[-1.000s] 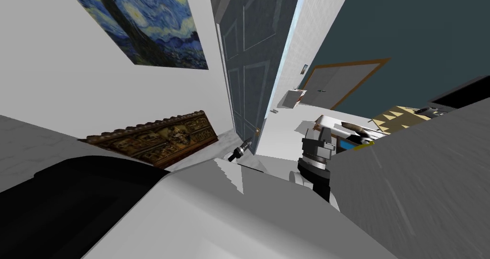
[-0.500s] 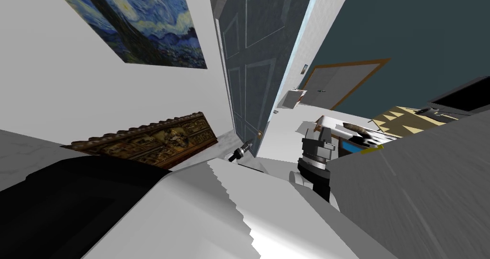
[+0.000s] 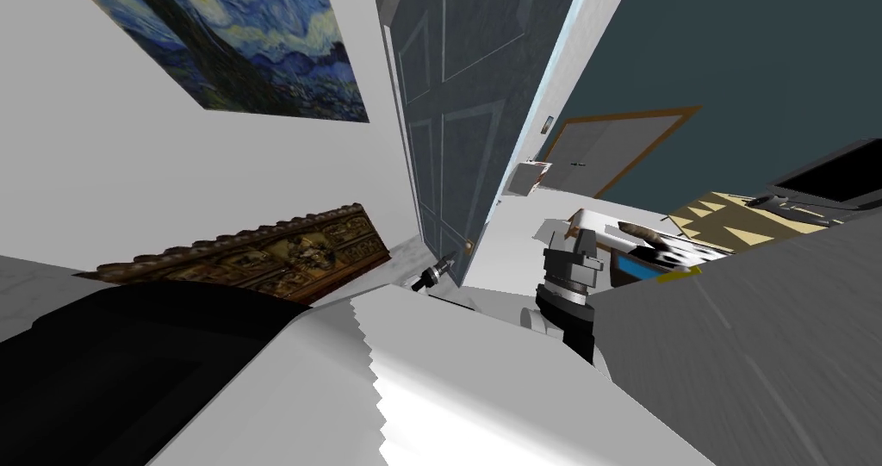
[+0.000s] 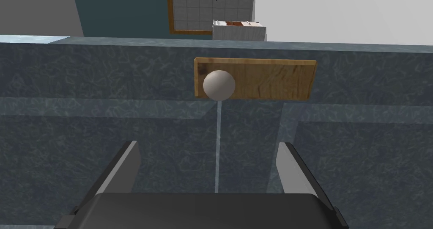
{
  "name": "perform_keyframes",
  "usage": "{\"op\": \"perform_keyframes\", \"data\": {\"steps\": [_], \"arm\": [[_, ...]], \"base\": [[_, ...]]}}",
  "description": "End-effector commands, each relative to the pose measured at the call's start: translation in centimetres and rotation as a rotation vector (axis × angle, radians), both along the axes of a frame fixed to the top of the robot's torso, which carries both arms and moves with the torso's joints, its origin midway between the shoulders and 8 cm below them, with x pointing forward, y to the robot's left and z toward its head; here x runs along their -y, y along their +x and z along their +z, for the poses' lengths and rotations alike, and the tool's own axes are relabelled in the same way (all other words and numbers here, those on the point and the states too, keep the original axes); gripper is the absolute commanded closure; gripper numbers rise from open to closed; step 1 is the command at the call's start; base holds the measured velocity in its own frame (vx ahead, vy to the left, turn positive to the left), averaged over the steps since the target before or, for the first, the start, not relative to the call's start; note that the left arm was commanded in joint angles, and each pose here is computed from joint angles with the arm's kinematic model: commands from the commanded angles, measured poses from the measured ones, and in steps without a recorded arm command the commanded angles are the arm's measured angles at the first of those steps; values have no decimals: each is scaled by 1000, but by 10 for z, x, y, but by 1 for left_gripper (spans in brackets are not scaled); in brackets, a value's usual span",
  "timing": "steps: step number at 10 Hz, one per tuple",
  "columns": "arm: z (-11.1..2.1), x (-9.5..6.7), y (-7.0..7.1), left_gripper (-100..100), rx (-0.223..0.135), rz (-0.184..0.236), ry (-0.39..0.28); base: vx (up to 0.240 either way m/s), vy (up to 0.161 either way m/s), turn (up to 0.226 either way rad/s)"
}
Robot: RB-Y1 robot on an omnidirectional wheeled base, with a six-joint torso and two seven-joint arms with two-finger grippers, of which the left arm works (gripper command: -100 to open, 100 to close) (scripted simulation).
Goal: Push the door open
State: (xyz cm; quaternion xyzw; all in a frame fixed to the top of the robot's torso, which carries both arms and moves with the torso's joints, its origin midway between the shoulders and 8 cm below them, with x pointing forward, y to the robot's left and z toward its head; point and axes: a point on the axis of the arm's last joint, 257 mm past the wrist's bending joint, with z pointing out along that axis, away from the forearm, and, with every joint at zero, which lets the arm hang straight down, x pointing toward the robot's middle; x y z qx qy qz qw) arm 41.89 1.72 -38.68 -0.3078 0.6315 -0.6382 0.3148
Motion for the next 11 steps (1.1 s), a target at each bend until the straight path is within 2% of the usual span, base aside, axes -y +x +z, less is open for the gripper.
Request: {"op": "perform_keyframes", "data": {"steps": [1, 9, 10, 11], "arm": [[-1, -1, 0, -100, 0, 2, 1], [-5, -3, -5, -100, -3, 17, -1], [-5, -3, -5, 100, -3, 17, -1], [-5, -3, -5, 100, -3, 17, -1]], "base": [[137, -81, -22], [164, -107, -18], [-13, 5, -6], [-22, 15, -17]]}}
